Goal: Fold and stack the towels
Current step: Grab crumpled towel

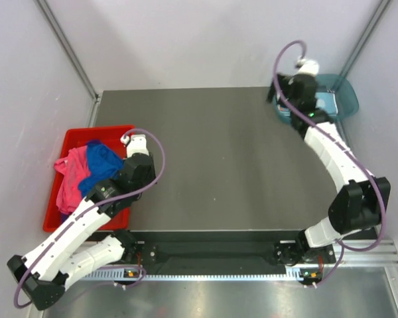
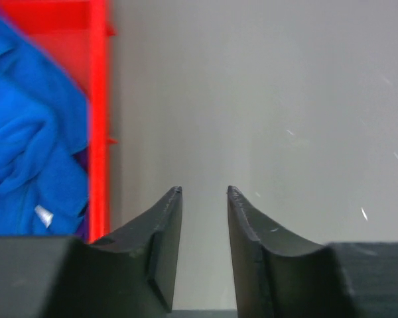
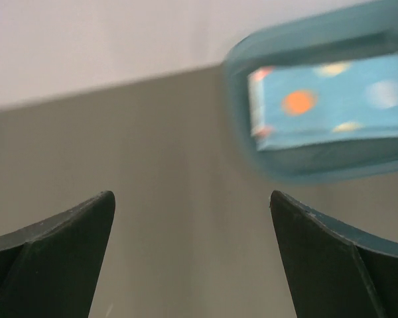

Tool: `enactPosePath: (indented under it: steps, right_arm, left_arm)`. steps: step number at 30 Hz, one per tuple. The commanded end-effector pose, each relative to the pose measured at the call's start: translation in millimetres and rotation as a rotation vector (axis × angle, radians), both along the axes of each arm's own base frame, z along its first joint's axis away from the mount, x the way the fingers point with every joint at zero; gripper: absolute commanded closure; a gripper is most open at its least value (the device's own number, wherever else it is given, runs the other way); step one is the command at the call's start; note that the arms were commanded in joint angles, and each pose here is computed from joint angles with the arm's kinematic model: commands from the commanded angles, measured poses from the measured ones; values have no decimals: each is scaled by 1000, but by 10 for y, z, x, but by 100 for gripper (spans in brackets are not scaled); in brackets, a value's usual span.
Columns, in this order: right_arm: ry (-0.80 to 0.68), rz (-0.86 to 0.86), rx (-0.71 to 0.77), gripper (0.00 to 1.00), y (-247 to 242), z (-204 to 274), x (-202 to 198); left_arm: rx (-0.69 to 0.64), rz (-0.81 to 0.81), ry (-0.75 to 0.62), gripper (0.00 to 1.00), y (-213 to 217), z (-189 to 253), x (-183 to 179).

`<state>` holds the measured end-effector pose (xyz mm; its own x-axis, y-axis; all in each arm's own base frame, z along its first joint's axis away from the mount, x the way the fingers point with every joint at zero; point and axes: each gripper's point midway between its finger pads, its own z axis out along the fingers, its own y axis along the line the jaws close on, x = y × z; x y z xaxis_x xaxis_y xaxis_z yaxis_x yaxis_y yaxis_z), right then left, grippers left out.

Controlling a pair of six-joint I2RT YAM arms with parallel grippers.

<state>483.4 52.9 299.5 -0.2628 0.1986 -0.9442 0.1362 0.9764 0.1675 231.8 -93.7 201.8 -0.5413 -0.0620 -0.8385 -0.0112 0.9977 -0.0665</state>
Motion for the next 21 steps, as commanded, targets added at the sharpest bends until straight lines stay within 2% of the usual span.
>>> enactPosePath:
  steps: [1,3,6,12,15,21]
  right_arm:
    - [54,204,92,0,780,-343,-370]
    - [87,285,92,0,1101,-542,-619]
    - [117,397,123,0,1447,-787,-880]
    - [182,499,185,0,1699,-1080,-1082]
    - [185,529,189,0,1734,-1061,-1129]
    - [163,534,183,0,1713,-946,-1153]
  left_arm:
    - [23,237,-57,58,289,184,152]
    - [60,354,-36,53,486,135,269]
    - [34,515,17,47,848,52,482]
    - [-16,790,76,43,1453,-186,775]
    - [-47,869,108,42,1654,-347,869]
    - [-66,912,220,43,1749,-719,1025]
